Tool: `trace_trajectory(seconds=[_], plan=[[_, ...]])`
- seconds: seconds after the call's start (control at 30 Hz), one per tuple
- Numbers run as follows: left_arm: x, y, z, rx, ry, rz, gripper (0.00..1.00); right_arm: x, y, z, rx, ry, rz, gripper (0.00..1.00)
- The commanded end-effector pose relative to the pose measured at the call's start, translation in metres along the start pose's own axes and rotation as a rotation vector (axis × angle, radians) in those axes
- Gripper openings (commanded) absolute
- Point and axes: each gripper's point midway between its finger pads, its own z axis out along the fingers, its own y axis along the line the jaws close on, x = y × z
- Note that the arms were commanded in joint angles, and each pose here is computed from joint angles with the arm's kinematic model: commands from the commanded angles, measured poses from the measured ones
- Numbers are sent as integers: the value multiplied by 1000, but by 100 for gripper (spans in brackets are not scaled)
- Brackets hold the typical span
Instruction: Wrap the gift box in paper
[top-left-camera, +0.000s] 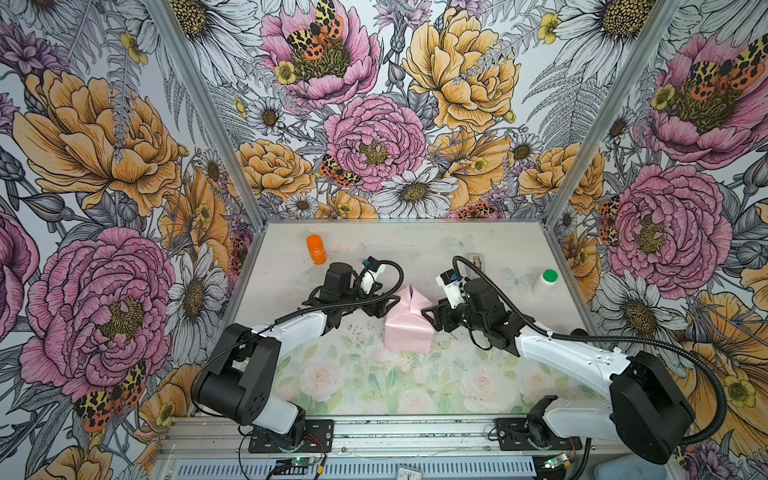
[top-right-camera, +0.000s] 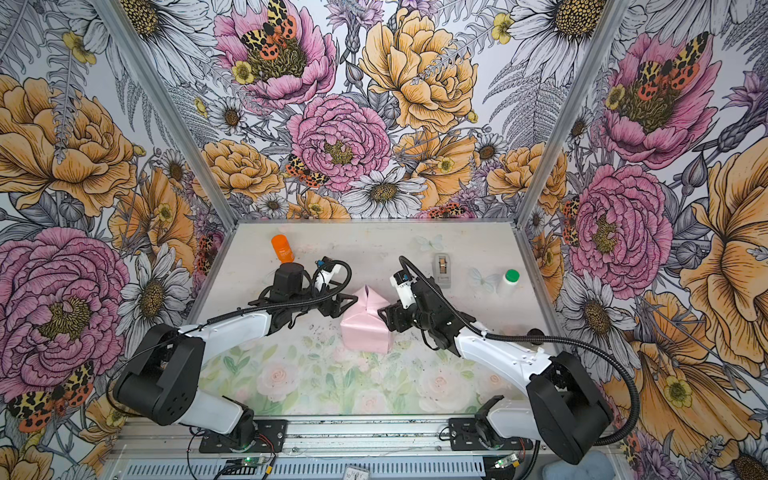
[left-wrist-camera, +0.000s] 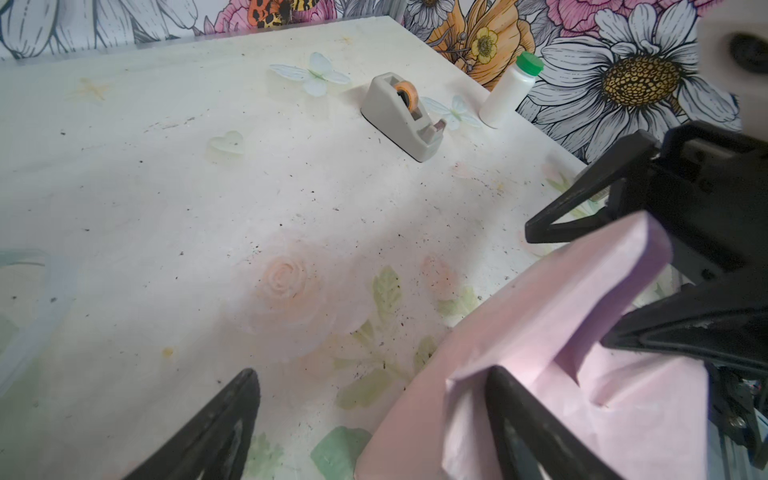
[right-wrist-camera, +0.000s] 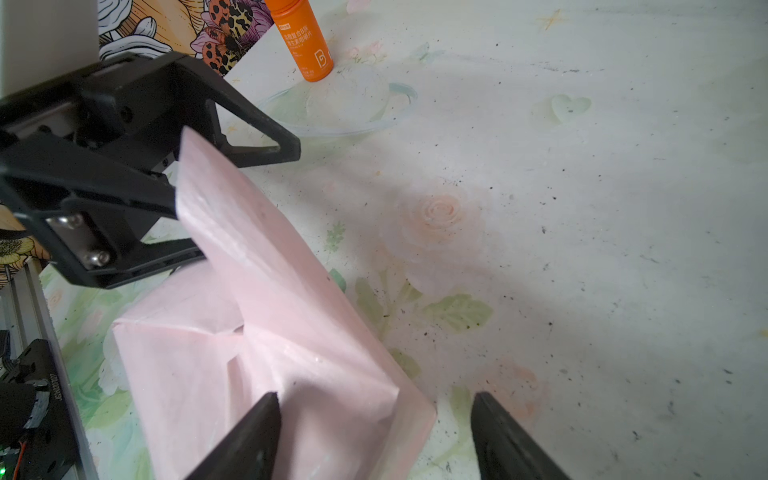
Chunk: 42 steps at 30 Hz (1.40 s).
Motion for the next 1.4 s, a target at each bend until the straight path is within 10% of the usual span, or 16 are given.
trace_trajectory(seconds=[0.0,1.0,1.37], plan=[[-3,-13,6,75,15,59,86,23,-6,7,22,88,-7,74],[-6,-30,18,343,47,145,69,8,-9,3,44,53,-46,74],[-4,-35,17,364,47,148,62,-30,7,6,-18,-87,-359,60]])
